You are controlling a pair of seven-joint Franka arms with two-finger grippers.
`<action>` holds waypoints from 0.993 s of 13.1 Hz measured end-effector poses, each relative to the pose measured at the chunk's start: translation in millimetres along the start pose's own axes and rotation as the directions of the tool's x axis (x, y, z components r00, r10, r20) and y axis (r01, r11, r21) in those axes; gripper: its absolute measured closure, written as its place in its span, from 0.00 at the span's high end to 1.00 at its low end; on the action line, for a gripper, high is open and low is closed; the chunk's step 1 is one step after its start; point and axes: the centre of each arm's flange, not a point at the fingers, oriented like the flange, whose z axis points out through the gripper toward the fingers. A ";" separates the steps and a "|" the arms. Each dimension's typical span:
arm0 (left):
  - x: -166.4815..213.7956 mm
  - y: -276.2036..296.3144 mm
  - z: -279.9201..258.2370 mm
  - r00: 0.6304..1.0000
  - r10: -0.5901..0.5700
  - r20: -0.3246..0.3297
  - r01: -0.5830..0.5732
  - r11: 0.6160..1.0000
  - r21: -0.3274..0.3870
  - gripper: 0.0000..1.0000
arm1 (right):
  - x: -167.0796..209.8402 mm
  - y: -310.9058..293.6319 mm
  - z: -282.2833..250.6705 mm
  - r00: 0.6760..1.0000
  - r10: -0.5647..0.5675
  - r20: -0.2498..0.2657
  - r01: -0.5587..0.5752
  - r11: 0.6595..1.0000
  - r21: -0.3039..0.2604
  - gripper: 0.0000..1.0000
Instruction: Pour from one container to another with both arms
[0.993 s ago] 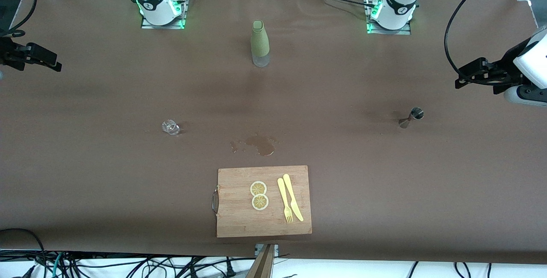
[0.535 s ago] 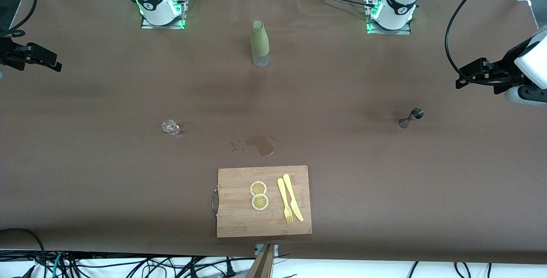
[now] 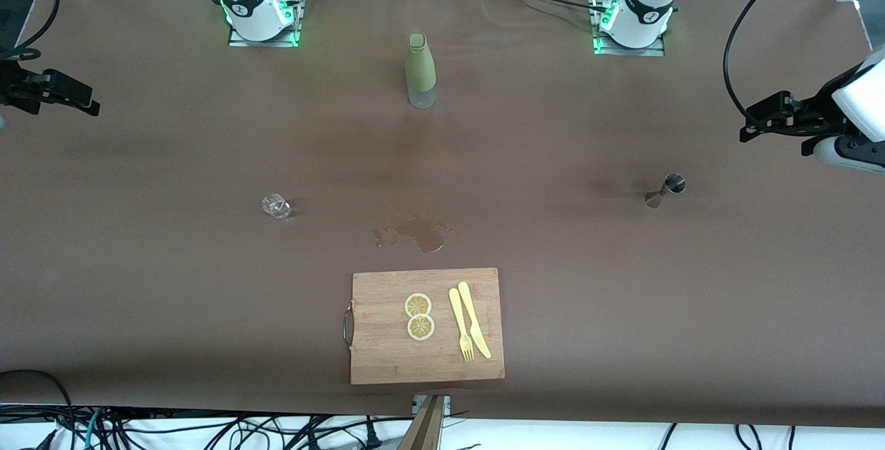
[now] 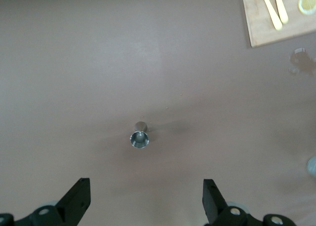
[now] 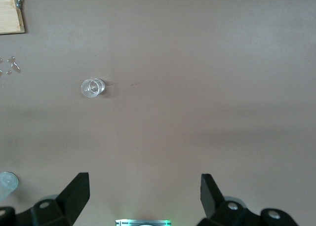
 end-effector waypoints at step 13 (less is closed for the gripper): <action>-30.2 -151.1 69.2 0.772 0.580 -0.260 -0.635 0.716 -0.289 1.00 | -0.2 -6.2 6.3 0.999 -0.011 0.033 0.011 1.000 0.001 1.00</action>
